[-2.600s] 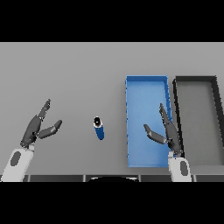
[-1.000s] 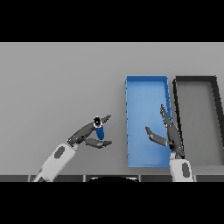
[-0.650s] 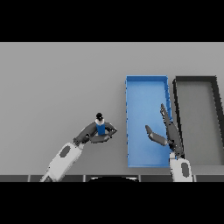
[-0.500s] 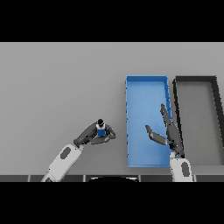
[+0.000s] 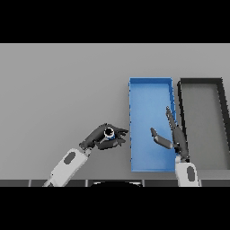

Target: Pick up the blue pipe and place it into the blue bin.

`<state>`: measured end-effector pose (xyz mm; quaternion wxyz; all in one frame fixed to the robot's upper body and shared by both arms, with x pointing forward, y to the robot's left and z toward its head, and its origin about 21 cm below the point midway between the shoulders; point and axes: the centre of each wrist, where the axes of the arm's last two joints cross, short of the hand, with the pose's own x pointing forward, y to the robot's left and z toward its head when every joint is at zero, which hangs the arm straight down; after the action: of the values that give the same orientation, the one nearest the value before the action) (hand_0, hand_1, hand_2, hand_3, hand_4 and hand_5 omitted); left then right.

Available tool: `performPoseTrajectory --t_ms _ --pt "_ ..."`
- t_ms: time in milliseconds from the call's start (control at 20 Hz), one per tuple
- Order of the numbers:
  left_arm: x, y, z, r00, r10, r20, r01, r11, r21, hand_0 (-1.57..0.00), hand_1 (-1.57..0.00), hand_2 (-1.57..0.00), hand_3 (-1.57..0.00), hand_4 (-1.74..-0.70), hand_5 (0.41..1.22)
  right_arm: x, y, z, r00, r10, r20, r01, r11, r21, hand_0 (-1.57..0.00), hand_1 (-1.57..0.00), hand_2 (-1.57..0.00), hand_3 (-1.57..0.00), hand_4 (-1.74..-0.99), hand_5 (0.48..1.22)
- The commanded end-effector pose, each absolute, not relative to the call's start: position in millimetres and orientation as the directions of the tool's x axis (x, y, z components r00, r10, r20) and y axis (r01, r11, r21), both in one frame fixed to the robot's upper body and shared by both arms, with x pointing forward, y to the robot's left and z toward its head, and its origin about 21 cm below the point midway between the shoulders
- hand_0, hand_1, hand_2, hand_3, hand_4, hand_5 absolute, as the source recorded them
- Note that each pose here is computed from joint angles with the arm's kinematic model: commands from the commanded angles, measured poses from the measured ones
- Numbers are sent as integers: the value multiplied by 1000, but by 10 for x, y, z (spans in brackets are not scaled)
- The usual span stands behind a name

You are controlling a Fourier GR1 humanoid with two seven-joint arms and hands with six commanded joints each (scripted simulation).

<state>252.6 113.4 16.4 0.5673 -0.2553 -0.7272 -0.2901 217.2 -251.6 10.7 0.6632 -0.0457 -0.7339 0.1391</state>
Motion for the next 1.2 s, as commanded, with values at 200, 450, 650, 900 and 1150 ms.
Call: performPoseTrajectory --t_ms 200,450,650,900,1150 --pt "2589 1058 475 -233 35 972 733 663 151 -1558 -1560 -1561 -1445 -1724 1216 2197 -2537 111 -146 243 959 -124 957 -261 1 1 1 1 -1215 639" --pt "2532 1042 534 -236 20 972 747 644 168 -1567 -1567 -1568 -1441 -1728 1219 2142 -2528 103 -150 252 956 -107 957 -269 1 1 1 1 -1184 629" --pt "2557 1044 494 -216 11 976 752 640 159 -1569 -1569 -1570 -1443 -1730 1219 2081 -2512 106 -152 252 956 -101 958 -269 1 1 1 1 -1186 629" --pt "2537 1063 496 -225 -3 974 750 638 176 -1570 -1571 -1571 -1438 -1731 1220 2056 -2518 154 -184 221 958 -114 963 -244 1 1 1 1 -1191 619" --pt "2571 1081 540 -229 -1 973 754 632 178 -1571 -1571 -1571 -1440 -1731 1221 2144 -2618 695 -254 73 964 -342 926 -160 1 1 1 1 -1215 561"
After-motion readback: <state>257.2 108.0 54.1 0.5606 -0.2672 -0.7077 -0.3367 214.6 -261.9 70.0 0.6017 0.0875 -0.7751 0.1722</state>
